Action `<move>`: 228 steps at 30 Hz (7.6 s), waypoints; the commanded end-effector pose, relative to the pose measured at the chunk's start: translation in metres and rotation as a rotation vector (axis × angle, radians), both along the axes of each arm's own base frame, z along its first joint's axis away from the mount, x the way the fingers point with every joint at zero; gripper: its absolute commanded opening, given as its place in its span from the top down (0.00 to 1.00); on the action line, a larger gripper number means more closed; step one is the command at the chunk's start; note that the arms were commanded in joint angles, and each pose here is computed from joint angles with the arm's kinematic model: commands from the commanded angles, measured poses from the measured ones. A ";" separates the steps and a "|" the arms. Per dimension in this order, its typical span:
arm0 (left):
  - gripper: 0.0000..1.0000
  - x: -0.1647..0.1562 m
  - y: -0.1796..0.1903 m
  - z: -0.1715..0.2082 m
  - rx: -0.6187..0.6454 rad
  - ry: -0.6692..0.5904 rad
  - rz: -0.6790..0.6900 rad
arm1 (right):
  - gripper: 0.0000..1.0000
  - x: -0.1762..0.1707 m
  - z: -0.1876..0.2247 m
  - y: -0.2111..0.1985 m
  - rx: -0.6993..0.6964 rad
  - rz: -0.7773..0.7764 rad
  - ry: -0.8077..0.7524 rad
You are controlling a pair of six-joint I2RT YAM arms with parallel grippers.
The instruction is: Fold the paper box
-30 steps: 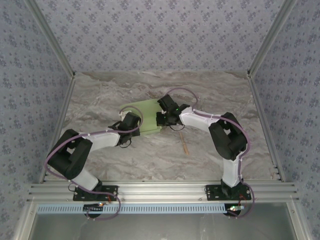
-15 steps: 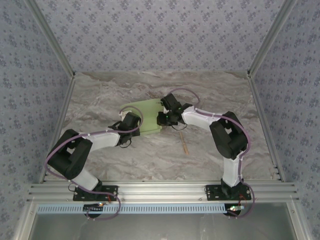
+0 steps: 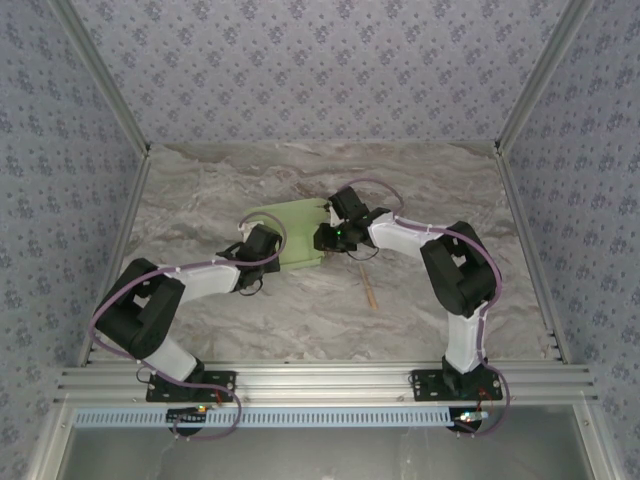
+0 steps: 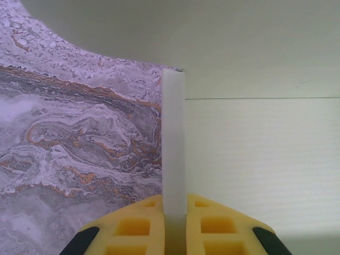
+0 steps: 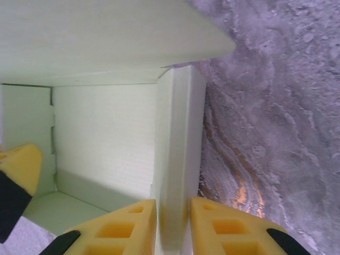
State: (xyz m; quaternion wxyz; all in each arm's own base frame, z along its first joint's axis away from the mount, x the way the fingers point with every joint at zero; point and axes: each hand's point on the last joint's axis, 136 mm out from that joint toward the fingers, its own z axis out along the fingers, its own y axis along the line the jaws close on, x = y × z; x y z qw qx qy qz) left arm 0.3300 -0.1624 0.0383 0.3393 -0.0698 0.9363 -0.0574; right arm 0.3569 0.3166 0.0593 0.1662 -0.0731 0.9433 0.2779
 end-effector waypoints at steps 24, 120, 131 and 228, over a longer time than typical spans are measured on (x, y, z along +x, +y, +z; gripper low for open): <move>0.96 -0.009 -0.034 0.000 -0.115 0.048 -0.114 | 0.84 -0.025 -0.029 0.017 -0.356 0.027 -0.043; 0.39 0.009 -0.024 0.070 -0.065 -0.047 -0.159 | 0.13 -0.110 0.016 -0.132 -0.517 -0.015 -0.006; 0.38 -0.008 -0.009 0.112 -0.151 -0.136 -0.157 | 0.53 -0.130 -0.020 -0.132 -0.565 0.049 0.115; 0.20 0.066 0.027 0.107 -0.336 -0.303 -0.629 | 0.35 0.064 0.081 -0.030 -0.117 0.580 -0.751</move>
